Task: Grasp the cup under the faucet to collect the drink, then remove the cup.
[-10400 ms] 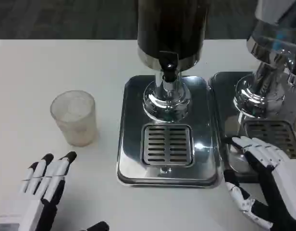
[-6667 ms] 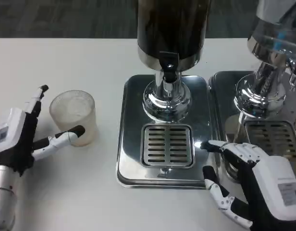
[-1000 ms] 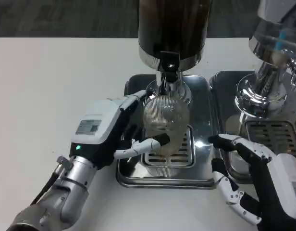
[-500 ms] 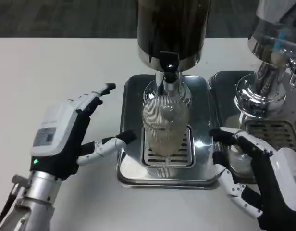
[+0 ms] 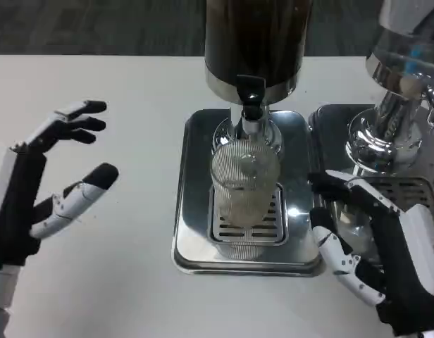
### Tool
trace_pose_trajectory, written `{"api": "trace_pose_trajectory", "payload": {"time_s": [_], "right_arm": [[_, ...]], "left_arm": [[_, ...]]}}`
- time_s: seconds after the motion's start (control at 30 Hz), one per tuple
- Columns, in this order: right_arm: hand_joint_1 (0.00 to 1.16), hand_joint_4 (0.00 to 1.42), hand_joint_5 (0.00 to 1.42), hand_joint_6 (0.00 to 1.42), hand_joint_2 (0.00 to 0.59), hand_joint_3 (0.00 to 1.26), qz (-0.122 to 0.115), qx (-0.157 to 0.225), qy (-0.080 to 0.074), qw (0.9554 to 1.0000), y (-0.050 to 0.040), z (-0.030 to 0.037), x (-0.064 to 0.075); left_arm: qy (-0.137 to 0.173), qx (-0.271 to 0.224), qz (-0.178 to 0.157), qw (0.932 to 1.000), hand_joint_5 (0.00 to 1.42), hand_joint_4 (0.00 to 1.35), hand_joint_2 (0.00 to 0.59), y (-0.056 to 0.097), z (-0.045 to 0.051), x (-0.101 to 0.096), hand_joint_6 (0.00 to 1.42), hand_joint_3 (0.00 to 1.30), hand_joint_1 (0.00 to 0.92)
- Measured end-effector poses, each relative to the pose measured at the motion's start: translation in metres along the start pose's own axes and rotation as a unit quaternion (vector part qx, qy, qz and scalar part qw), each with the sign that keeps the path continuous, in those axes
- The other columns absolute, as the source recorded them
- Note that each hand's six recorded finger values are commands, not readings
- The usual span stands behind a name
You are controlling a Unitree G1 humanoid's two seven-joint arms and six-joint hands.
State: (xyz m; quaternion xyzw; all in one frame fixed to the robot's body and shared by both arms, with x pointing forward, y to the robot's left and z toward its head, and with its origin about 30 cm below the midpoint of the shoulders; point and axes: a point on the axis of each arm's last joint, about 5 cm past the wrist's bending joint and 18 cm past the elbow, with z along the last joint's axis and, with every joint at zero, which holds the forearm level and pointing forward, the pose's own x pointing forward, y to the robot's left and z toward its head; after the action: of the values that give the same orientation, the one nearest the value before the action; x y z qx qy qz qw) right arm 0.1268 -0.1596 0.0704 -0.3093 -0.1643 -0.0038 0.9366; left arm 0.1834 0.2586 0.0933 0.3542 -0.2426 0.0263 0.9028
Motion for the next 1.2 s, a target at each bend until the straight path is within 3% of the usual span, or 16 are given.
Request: {"api": "trace_pose_trajectory", "payload": {"time_s": [0.2,0.3,0.37,0.47,0.5,0.53,0.6,0.63,0.67,0.7,0.73,0.77,0.9,1.03,1.2], "right_arm": [[0.32,0.40,0.42,0.39,0.413,0.38,-0.003,0.010,0.006,0.9999,0.0048,0.0005,0.001],[0.33,0.40,0.42,0.38,0.413,0.38,0.001,0.010,0.014,0.9999,0.0068,-0.0017,0.000],[0.33,0.40,0.42,0.38,0.413,0.38,0.003,0.011,0.015,0.9998,0.0079,-0.0020,0.000],[0.32,0.40,0.42,0.37,0.420,0.38,0.003,0.013,0.014,0.9998,0.0095,-0.0018,0.002],[0.32,0.40,0.42,0.37,0.421,0.38,0.003,0.015,0.014,0.9998,0.0105,-0.0017,0.002],[0.32,0.40,0.42,0.37,0.421,0.38,0.004,0.018,0.017,0.9997,0.0127,-0.0021,0.003],[0.31,0.40,0.42,0.36,0.421,0.38,0.005,0.020,0.021,0.9996,0.0147,-0.0029,0.003],[0.31,0.40,0.42,0.35,0.421,0.38,0.005,0.022,0.023,0.9995,0.0157,-0.0031,0.003],[0.31,0.40,0.42,0.35,0.421,0.38,0.005,0.023,0.025,0.9994,0.0167,-0.0033,0.003],[0.31,0.40,0.42,0.35,0.421,0.38,0.006,0.024,0.025,0.9994,0.0172,-0.0034,0.003],[0.31,0.40,0.42,0.35,0.421,0.38,0.006,0.024,0.025,0.9994,0.0175,-0.0034,0.004],[0.31,0.40,0.42,0.35,0.421,0.38,0.006,0.024,0.024,0.9994,0.0177,-0.0036,0.005],[0.31,0.40,0.42,0.34,0.421,0.38,0.006,0.026,0.029,0.9992,0.0201,-0.0048,0.004],[0.31,0.40,0.42,0.34,0.421,0.38,-0.002,0.031,0.033,0.9990,0.0234,-0.0041,0.004],[0.31,0.40,0.42,0.34,0.421,0.39,-0.005,0.036,0.041,0.9985,0.0272,-0.0046,0.003]], "left_arm": [[-0.022,-0.075,0.006,0.9970,0.55,0.55,0.151,0.020,0.0022,0.018,0.48,0.48,0.000],[-0.038,-0.135,-0.003,0.9902,0.50,0.52,0.149,0.030,0.0038,0.034,0.44,0.49,0.000],[-0.033,-0.186,-0.022,0.9817,0.46,0.50,0.141,0.037,0.0025,0.045,0.38,0.47,0.000],[-0.022,-0.272,-0.073,0.9594,0.40,0.45,0.131,0.045,-0.0012,0.061,0.32,0.44,0.000],[-0.021,-0.304,-0.099,0.9473,0.39,0.43,0.127,0.047,-0.0026,0.068,0.29,0.42,0.000],[-0.022,-0.345,-0.143,0.9274,0.37,0.42,0.123,0.049,-0.0038,0.076,0.28,0.42,0.000],[-0.025,-0.369,-0.180,0.9113,0.35,0.39,0.123,0.051,-0.0040,0.084,0.25,0.40,0.000],[-0.026,-0.389,-0.202,0.8985,0.34,0.38,0.124,0.052,-0.0045,0.088,0.24,0.39,0.000],[-0.027,-0.414,-0.233,0.8795,0.34,0.37,0.124,0.052,-0.0042,0.094,0.24,0.39,0.000],[-0.030,-0.426,-0.251,0.8686,0.34,0.37,0.124,0.052,-0.0034,0.098,0.24,0.38,0.000],[-0.031,-0.431,-0.261,0.8629,0.34,0.37,0.120,0.052,-0.0028,0.101,0.24,0.38,0.000],[-0.032,-0.446,-0.282,0.8489,0.34,0.37,0.119,0.052,-0.0017,0.106,0.24,0.37,0.000],[-0.042,-0.489,-0.321,0.8099,0.33,0.36,0.119,0.048,0.0017,0.117,0.23,0.37,0.000],[-0.052,-0.507,-0.340,0.7905,0.32,0.33,0.119,0.046,0.0058,0.126,0.22,0.35,0.000],[-0.065,-0.509,-0.352,0.7826,0.31,0.31,0.122,0.045,0.0107,0.135,0.21,0.34,0.000]]}}
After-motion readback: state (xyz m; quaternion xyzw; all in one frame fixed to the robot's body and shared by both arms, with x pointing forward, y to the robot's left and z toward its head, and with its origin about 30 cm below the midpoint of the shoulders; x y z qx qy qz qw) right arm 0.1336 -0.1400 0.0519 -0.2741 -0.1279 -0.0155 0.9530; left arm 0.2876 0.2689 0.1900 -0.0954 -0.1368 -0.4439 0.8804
